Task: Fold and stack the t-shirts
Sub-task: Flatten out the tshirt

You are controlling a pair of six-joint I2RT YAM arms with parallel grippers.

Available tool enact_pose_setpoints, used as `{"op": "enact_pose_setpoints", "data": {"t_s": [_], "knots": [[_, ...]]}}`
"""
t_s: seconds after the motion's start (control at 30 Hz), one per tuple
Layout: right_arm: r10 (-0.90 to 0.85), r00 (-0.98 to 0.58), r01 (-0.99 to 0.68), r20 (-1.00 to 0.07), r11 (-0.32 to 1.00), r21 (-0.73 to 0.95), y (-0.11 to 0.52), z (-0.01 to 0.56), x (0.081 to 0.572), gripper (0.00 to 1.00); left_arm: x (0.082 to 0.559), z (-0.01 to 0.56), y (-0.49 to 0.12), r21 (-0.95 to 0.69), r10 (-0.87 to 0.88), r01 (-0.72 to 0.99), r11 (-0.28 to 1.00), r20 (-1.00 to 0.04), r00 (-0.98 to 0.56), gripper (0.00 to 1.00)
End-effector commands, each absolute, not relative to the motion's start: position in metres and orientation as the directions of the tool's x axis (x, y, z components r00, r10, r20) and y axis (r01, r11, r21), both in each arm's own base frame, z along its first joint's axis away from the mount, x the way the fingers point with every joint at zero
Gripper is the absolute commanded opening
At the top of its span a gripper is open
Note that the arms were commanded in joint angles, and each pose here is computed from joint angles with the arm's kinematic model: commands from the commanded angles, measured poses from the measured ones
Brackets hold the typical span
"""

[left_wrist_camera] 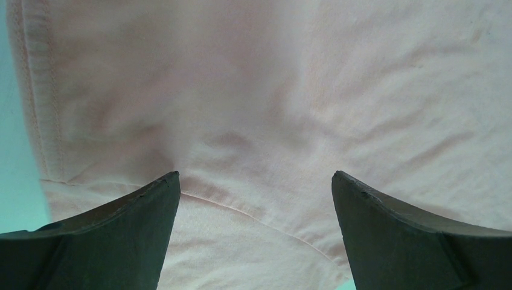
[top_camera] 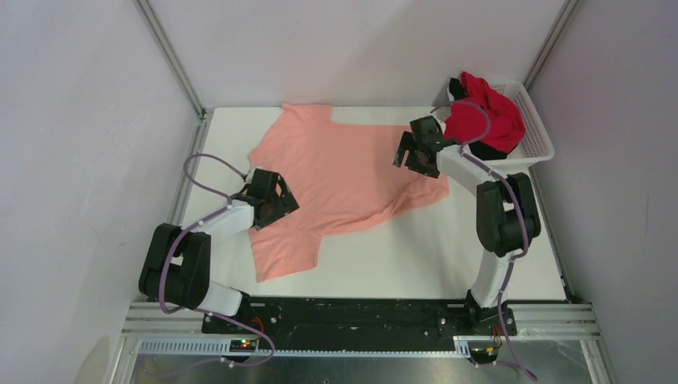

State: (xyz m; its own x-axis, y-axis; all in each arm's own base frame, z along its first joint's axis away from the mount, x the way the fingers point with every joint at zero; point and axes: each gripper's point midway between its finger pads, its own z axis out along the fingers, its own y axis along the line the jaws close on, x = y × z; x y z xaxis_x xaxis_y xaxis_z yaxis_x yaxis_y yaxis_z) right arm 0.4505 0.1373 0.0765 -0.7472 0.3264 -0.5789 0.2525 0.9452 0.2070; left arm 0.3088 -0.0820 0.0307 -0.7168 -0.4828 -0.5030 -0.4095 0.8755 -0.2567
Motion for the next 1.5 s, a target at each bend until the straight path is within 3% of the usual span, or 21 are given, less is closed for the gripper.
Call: {"op": "enact_pose_setpoints", "data": {"t_s": [0.0,0.23,0.7,1.07,1.47], "knots": [[0.286,-0.729,0.194,-0.622,0.958,0.213,0.118,0.102,0.438,0.92,0.321,0.040,-0.083,-0.260,-0.468,-0.390,0.884,-0.526,-0.710,1.00],[0.236,-0.827,0.071,-0.510,0.944,0.322,0.119,0.068,0.418,0.84,0.321,0.037,-0.083,-0.254,-0.464,-0.389,0.886,-0.520,-0.717,1.00],[0.238,-0.847,0.084,-0.476,0.943,0.321,0.110,0.039,0.424,0.66,0.321,0.036,-0.087,-0.262,-0.461,-0.379,0.887,-0.509,-0.727,1.00],[0.256,-0.815,0.125,-0.520,0.953,0.275,0.089,0.046,0.435,0.66,0.322,0.037,-0.088,-0.268,-0.461,-0.375,0.887,-0.509,-0.727,1.00],[0.252,-0.855,0.069,-0.454,0.922,0.381,0.114,0.042,0.437,0.62,0.323,0.038,-0.089,-0.271,-0.460,-0.372,0.888,-0.508,-0.728,1.00]]}}
